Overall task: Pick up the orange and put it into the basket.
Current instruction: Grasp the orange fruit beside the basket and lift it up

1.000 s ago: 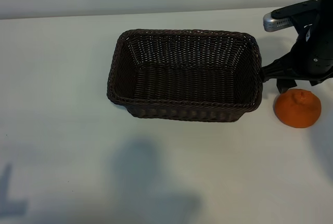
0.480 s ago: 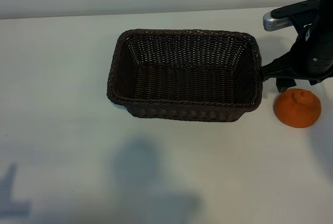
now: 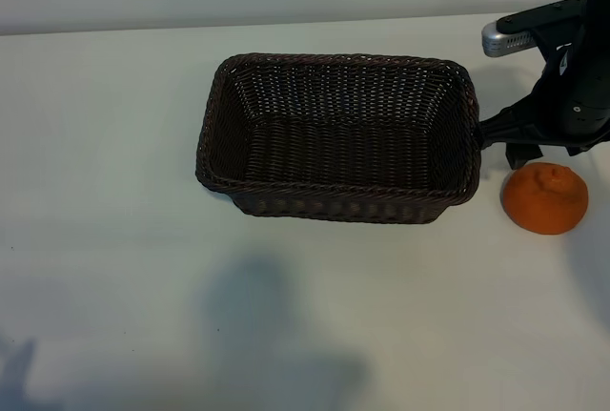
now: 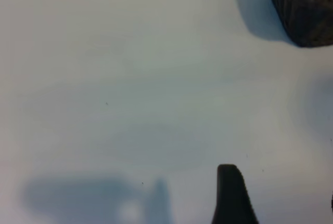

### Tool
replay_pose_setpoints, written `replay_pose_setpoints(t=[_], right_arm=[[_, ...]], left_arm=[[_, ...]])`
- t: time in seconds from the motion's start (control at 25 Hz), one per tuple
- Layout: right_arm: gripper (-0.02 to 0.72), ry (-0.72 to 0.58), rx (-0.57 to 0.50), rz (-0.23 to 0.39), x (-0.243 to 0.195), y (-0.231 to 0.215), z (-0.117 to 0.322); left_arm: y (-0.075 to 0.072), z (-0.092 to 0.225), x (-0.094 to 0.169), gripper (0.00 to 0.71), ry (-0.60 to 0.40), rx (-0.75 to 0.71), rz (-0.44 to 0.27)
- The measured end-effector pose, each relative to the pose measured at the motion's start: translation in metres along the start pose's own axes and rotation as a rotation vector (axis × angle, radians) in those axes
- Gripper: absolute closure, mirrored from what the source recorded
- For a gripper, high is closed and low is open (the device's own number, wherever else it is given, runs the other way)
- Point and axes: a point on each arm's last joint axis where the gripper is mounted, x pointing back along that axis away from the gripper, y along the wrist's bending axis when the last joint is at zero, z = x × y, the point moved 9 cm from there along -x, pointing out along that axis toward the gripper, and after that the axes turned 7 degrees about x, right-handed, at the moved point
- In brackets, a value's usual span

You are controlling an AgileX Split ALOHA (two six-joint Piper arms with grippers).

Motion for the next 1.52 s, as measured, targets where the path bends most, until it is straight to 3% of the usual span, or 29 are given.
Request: replay_pose_setpoints(t=[0.36,0.76,0.96,1.2,1.52], right_arm=[[0.133,-0.072,-0.008,-0.003,0.000,0.000,-0.013],[0.133,-0.091,-0.136,0.036,-0.001,-0.039,-0.014],[0.133,-0.044,-0.151,0.048,-0.010,-0.050,-0.007],[0.133,0.086,-0.133,0.018,-0.043,-0.043,0.008],[0.133,0.111,-0.124,0.012,-0.052,-0.042,0.010]], left_arm=[[-0.001,0.000,0.000,0.252,0.001,0.000,0.004],[-0.001,0.000,0.000,0.252,0.001,0.023,0.004],[0.000,0.000,0.000,0.252,0.001,0.054,0.001],[0.000,0.000,0.000,0.252,0.001,0.055,0.001],[0.000,0.000,0.000,0.252,0.001,0.055,0.001]])
